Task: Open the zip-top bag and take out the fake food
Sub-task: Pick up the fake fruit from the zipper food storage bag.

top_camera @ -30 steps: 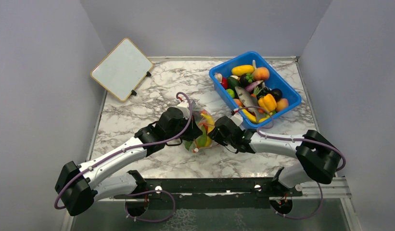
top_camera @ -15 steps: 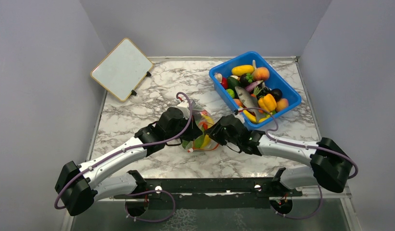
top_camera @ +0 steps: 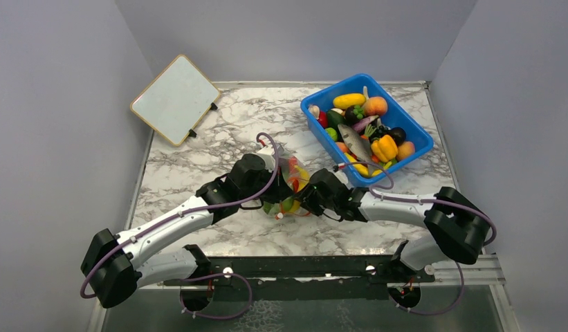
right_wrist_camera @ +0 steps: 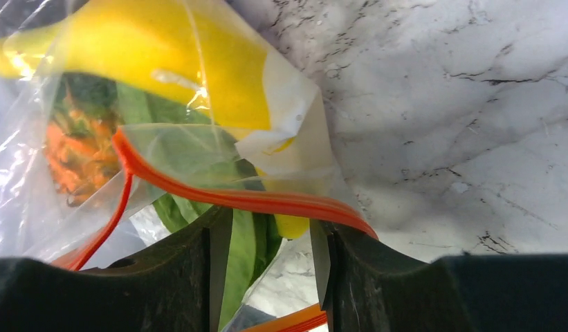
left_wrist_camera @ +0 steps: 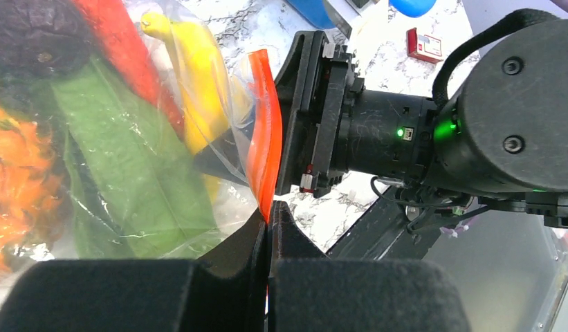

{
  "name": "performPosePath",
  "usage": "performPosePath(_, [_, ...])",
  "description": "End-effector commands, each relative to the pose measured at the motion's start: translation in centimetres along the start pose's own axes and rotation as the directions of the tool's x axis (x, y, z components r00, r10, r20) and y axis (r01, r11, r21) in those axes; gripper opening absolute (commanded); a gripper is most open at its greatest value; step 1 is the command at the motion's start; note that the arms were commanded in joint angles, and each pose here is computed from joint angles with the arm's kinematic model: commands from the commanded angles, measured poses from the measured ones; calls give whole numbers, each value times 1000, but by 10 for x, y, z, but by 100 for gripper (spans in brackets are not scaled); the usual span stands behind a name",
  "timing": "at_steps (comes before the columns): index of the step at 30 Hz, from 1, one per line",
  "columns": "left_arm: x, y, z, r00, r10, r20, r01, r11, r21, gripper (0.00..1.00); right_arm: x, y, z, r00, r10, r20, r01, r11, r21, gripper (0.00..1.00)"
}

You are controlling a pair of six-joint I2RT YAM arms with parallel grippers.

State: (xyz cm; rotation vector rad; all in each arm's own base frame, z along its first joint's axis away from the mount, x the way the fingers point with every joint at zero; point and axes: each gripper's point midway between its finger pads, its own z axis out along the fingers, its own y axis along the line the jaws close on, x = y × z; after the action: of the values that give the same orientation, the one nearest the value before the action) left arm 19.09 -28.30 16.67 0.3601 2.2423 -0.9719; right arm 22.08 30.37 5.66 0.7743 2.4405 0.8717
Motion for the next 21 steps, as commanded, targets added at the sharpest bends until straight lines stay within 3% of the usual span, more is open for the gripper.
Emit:
performPosePath(1, [-8,-14,-3,1000,10,17,-11,998,59,0,-13,-8,6,995,47,85,-53,997,65,47])
performPosePath(9, [-5,-14,0,1000,8,-2,-8,998,63,0,-17,-18,20,993,10,122,-22,995,95,45])
performPosePath(17, [-2,-12,-1,1000,9,-2,-9,998,57,0,-21,10,-1,993,4,120,0,1000,-31,18])
performPosePath(21, [2,-10,2,1000,10,-18,-9,998,55,0,-29,31,-18,983,-114,145,127,988,-83,14])
